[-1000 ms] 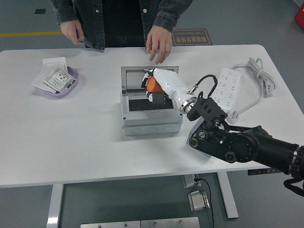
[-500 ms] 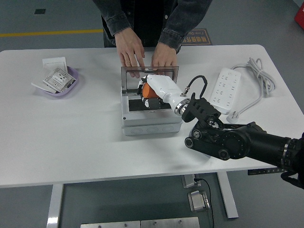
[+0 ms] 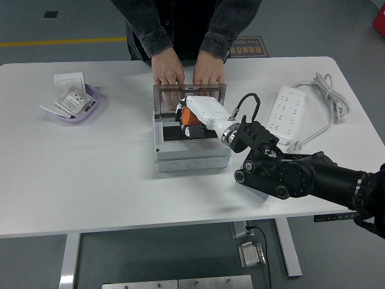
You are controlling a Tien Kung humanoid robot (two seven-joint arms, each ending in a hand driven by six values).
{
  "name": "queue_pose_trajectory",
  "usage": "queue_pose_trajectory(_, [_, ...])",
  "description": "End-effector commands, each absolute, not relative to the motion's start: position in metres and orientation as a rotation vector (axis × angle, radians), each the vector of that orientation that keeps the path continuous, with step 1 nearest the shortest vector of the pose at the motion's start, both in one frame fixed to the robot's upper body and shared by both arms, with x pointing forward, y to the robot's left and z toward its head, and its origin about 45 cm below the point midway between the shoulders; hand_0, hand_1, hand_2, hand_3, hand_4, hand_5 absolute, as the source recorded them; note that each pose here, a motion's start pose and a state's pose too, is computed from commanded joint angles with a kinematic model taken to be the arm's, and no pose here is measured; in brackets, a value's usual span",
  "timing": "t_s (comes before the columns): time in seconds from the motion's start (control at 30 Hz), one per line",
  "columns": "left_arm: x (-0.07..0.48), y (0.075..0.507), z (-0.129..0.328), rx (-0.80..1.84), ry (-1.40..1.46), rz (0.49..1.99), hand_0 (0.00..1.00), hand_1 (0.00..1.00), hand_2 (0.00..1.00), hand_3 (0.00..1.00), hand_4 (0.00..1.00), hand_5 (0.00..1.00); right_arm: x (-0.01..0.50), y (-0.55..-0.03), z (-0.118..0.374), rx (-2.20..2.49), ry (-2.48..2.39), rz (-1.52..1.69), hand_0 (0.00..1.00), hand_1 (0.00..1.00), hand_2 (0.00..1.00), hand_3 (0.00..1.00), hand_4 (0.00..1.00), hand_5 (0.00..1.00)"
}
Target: Pick up the cylinder from the cube,place it in the box,flap close box
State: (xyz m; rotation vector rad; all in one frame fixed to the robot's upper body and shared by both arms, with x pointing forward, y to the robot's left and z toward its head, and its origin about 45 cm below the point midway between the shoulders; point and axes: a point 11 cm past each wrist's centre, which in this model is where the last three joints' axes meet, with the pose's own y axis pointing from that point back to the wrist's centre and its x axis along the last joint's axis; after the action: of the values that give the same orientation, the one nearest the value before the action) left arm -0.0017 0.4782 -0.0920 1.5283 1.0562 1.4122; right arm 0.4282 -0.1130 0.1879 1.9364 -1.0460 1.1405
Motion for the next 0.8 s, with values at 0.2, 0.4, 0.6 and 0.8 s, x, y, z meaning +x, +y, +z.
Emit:
queue_pose_trajectory(0.2, [0.0007, 0.4777, -0.0922, 1.525, 1.052, 1.414, 0.654, 0.706, 0.605, 0.595, 0.617, 0.207, 0.4276, -0.1124, 0.1887, 1.946, -1.044, 1.136, 0.254, 0.4, 0.58, 0.645, 0.667, 0.244])
queue_pose_trajectory(0.4, [0.0018, 0.4771, -0.0924, 1.524, 1.047, 1.411, 0.654, 0.706, 0.605, 0.595, 0.614, 0.205, 0.4276, -0.1141, 0.188, 1.951, -1.052, 1.126, 0.608, 0.601, 0.632, 0.656, 0.886, 0.386])
queue_pose_trajectory(0.6, [0.0018, 0.4757, -0.093, 1.524, 1.046, 1.406, 0.654, 0.705, 0.604, 0.594, 0.609, 0.202, 0.4266, -0.115, 0.1859, 1.958, -1.059, 1.116, 0.654, 0.612, 0.634, 0.659, 0.908, 0.414])
queue_pose_trajectory(0.8, [0.0006, 0.4732, -0.0942, 1.526, 1.048, 1.397, 0.654, 0.706, 0.601, 0.591, 0.605, 0.202, 0.4259, -0.1207, 0.1861, 1.958, -1.079, 1.108, 0.673, 0.611, 0.631, 0.661, 0.912, 0.428])
